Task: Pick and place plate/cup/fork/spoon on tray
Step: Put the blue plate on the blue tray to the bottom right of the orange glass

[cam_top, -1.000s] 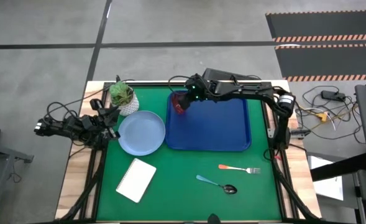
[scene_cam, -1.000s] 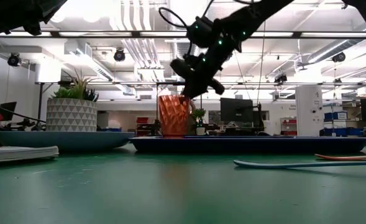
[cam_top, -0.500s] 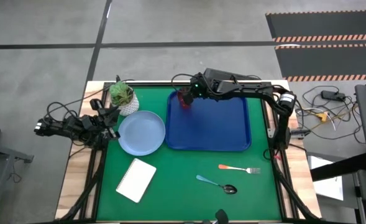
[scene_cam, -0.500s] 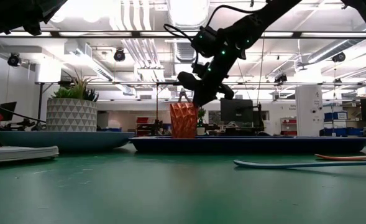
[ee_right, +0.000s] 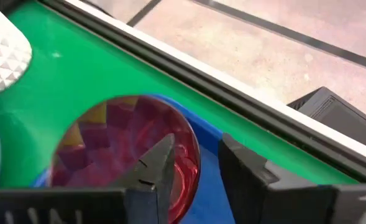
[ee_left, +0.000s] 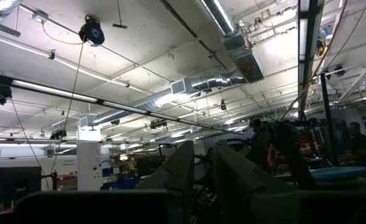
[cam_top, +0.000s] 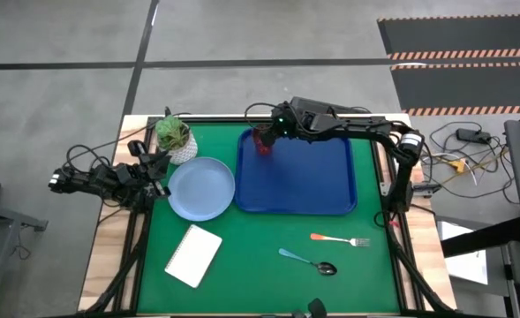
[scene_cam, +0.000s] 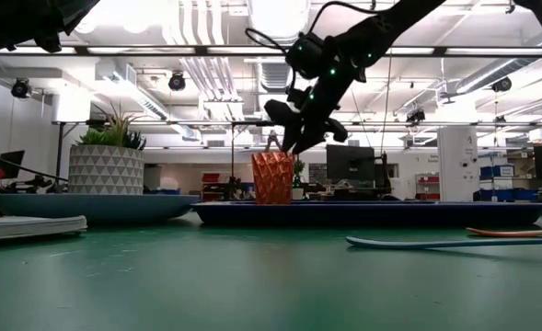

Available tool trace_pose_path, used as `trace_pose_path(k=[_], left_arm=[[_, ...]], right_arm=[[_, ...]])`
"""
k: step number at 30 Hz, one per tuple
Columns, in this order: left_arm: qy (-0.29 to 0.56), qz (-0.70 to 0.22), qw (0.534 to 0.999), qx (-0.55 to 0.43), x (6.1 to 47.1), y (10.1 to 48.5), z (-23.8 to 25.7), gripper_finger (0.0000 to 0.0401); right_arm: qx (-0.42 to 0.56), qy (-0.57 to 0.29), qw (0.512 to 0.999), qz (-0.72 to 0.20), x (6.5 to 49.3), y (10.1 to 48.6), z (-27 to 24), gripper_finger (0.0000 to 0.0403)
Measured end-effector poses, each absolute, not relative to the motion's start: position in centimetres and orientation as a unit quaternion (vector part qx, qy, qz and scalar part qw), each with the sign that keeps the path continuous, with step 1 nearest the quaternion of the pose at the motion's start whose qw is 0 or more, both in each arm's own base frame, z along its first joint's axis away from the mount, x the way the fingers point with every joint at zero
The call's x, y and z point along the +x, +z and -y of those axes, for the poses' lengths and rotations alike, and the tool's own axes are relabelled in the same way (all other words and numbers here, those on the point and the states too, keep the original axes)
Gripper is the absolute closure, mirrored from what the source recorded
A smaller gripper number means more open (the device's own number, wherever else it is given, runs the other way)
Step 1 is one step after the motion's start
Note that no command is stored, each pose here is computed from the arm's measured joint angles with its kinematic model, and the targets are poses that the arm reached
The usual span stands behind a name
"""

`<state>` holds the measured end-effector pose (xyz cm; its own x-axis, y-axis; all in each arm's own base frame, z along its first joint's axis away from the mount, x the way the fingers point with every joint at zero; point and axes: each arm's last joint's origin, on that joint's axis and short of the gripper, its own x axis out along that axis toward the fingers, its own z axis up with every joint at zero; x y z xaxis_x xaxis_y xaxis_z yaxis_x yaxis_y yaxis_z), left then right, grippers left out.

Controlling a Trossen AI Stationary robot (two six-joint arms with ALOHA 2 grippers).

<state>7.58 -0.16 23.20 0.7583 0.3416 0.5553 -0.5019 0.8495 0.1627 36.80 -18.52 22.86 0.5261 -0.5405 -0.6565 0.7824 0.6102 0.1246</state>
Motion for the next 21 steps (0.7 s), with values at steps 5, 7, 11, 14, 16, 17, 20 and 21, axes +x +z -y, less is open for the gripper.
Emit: trace_pose_path(k=[5,7,11,14,16,17,20,21], left_arm=[[0.228,0.262,0.925,0.153,7.6,23.2,0.2,0.0361],[0.228,0.262,0.925,0.153,7.6,23.2,0.2,0.0361],[0.228,0.262,0.925,0.153,7.6,23.2,0.2,0.0361],[0.228,0.263,0.925,0.153,7.6,23.2,0.2,0.0361],[0.228,0.262,0.925,0.153,7.6,23.2,0.2,0.0361],[0.228,0.263,0.925,0.153,7.6,23.2,0.2,0.0361],[0.228,0.263,0.925,0.153,7.6,23.2,0.2,0.0361],[0.228,0.263,0.925,0.153,7.6,23.2,0.2,0.0361]], right_arm=[[0.205,-0.376,0.865,-0.26,36.2,25.8,17.3,0.0276],[0.2,-0.364,0.875,-0.249,35.8,27.3,16.2,0.0276],[0.186,-0.334,0.895,-0.23,35.0,30.3,13.4,0.0279],[0.166,-0.302,0.911,-0.225,34.8,31.9,10.7,0.0285],[0.153,-0.274,0.922,-0.227,34.8,32.5,8.6,0.0288],[0.149,-0.26,0.926,-0.229,34.9,32.7,7.5,0.029],[0.137,-0.223,0.937,-0.231,35.2,32.9,4.4,0.0297],[0.132,-0.214,0.939,-0.233,35.3,32.8,3.3,0.0299]])
